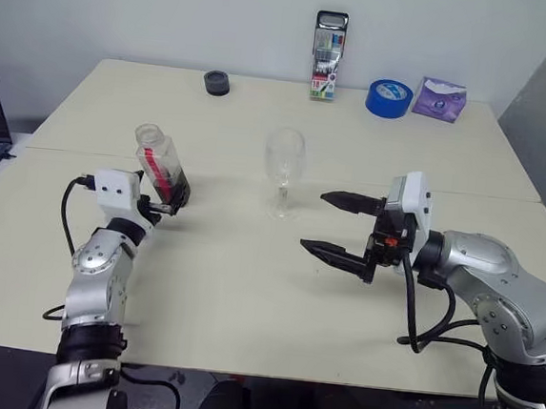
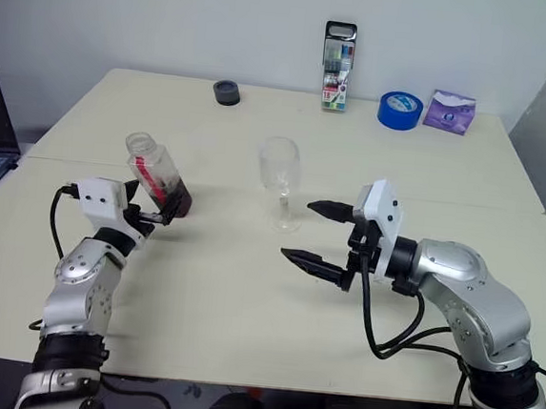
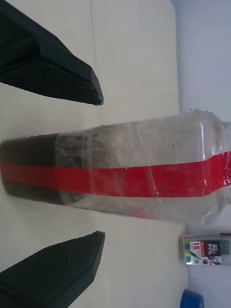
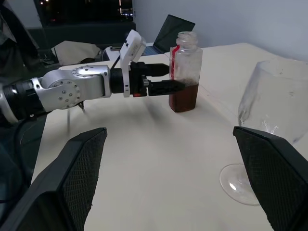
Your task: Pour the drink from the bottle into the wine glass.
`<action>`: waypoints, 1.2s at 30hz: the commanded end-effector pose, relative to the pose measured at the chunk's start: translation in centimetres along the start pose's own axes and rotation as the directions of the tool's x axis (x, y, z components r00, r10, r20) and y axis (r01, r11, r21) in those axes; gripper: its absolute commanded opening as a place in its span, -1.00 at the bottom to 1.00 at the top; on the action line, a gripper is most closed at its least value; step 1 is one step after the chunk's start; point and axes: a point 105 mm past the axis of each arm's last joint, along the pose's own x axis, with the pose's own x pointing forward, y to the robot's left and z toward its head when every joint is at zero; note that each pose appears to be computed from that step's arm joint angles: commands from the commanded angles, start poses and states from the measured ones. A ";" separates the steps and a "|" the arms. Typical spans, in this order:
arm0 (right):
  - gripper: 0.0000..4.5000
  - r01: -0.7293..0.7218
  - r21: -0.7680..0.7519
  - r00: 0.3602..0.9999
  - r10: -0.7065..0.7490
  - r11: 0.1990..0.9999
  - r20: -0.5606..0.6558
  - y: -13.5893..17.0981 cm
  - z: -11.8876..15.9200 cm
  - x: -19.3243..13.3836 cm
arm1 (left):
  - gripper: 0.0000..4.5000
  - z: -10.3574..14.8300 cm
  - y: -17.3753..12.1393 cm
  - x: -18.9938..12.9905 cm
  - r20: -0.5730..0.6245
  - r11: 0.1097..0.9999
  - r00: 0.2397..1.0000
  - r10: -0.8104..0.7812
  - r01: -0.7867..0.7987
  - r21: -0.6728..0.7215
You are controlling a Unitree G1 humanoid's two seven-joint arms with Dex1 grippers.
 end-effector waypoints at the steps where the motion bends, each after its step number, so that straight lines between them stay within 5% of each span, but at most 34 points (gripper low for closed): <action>1: 0.99 0.003 -0.040 1.000 -0.002 0.999 0.028 0.1 0.7 -0.4 | 1.00 0.0 -0.3 1.2 0.018 0.999 1.000 -0.021 0.020 0.026; 12: 1.00 0.049 -0.039 0.998 -0.048 0.998 0.031 -0.2 0.7 -0.6 | -0.23 -0.7 -0.5 2.1 0.037 0.999 0.999 -0.024 0.023 0.025; 19: 1.00 0.136 -0.069 0.989 -0.131 0.988 0.072 -1.2 1.8 -0.5 | -0.25 4.4 -1.7 3.8 0.111 0.966 0.987 -0.118 0.089 0.241; 29: 1.00 0.283 -0.064 0.946 -0.268 0.957 0.181 -3.4 3.2 0.3 | -0.25 11.4 -6.8 6.3 0.113 0.750 0.909 -0.402 0.256 0.611; 36: 1.00 0.303 -0.043 0.933 -0.287 0.952 0.216 -3.6 3.5 1.3 | -0.25 13.1 -7.6 7.5 0.063 0.627 0.887 -0.458 0.271 0.731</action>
